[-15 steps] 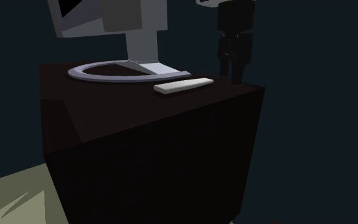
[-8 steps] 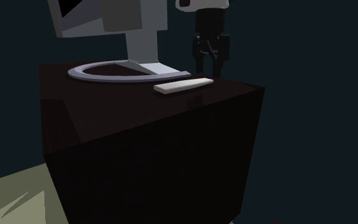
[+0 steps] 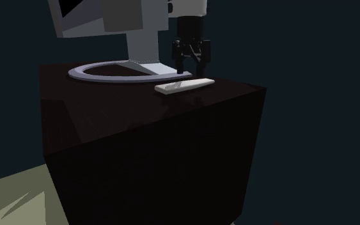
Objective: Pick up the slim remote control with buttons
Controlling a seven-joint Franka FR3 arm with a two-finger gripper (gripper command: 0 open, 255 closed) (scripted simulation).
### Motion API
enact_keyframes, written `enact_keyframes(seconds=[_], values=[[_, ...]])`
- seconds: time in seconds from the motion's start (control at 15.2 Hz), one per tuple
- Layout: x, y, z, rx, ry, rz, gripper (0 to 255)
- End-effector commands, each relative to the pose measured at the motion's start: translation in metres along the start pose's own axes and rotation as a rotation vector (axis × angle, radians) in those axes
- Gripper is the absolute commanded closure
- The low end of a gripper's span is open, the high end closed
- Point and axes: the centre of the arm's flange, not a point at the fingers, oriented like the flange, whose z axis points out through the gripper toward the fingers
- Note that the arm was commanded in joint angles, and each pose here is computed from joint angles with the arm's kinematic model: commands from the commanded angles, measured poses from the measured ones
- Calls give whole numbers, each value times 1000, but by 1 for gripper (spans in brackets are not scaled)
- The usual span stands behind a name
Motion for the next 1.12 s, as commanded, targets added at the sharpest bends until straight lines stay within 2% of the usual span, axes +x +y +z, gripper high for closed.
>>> enact_keyframes(seconds=[0.0,0.2,0.33,0.4,1.06], values=[[0,1,10,-1,0,-5,0],[0,2,29,-1,0,-5,0],[0,2,29,-1,0,-5,0],[0,1,29,-1,0,-5,255],[0,1,24,-1,0,-5,255]])
